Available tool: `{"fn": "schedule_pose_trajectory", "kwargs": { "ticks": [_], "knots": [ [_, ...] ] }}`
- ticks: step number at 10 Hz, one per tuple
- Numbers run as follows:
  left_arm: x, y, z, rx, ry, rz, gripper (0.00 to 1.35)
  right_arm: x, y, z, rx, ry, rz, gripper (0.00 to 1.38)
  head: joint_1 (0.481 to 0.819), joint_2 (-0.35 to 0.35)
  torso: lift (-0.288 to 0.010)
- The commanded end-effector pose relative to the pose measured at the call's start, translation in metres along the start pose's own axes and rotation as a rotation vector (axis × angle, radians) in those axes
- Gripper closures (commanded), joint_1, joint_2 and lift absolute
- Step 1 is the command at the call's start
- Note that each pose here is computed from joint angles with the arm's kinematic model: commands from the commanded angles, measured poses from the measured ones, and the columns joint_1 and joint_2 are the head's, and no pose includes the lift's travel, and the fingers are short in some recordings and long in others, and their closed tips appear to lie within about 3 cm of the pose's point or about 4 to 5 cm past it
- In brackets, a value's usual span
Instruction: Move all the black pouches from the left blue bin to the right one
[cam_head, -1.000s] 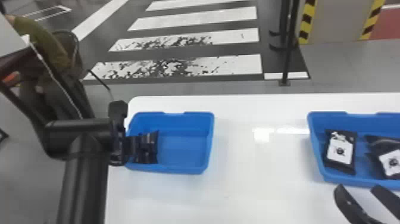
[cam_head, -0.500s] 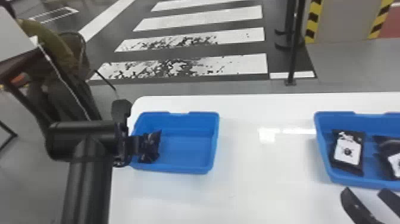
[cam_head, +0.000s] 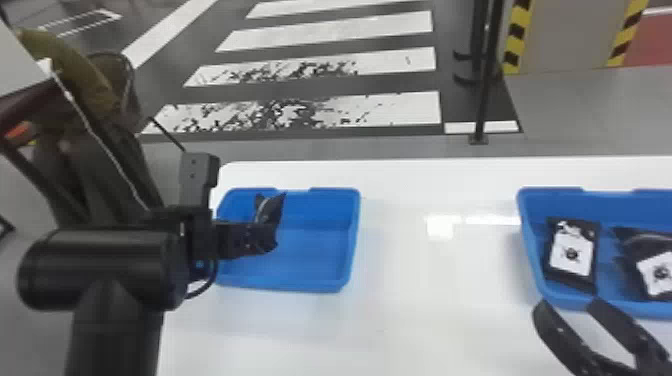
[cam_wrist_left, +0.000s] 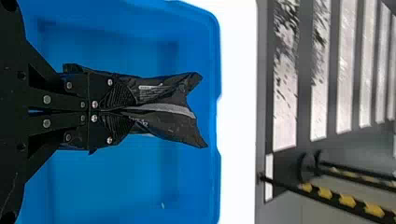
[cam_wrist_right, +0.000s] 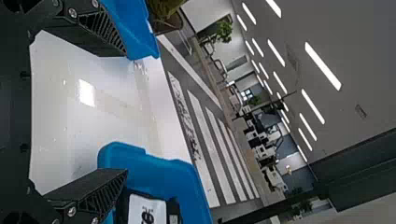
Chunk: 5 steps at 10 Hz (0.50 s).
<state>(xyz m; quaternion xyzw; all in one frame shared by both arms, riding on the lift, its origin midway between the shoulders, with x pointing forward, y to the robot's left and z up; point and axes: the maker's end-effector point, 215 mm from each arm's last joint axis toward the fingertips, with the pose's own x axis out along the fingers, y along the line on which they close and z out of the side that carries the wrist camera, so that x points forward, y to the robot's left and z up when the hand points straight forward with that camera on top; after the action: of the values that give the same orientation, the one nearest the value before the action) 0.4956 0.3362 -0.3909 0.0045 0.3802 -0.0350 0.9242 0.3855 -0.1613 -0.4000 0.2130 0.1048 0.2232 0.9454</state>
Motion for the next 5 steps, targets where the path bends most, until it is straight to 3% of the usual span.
{"fn": "schedule_pose_trajectory", "kwargs": {
  "ticks": [1, 3, 5],
  "knots": [
    [-0.014, -0.062, 0.020, 0.116, -0.086, -0.104, 1.15, 0.023, 0.031, 0.007, 0.053, -0.003, 0.095, 0.14, 0.695, 0.222, -0.140],
    [-0.023, -0.127, 0.023, 0.175, -0.134, -0.227, 1.15, 0.045, 0.072, 0.011, 0.120, 0.008, 0.208, 0.14, 0.695, 0.184, -0.140],
    [-0.034, -0.197, 0.018, 0.223, -0.151, -0.373, 1.15, 0.064, 0.084, 0.013, 0.134, 0.011, 0.255, 0.14, 0.695, 0.146, -0.140]
  ]
}}
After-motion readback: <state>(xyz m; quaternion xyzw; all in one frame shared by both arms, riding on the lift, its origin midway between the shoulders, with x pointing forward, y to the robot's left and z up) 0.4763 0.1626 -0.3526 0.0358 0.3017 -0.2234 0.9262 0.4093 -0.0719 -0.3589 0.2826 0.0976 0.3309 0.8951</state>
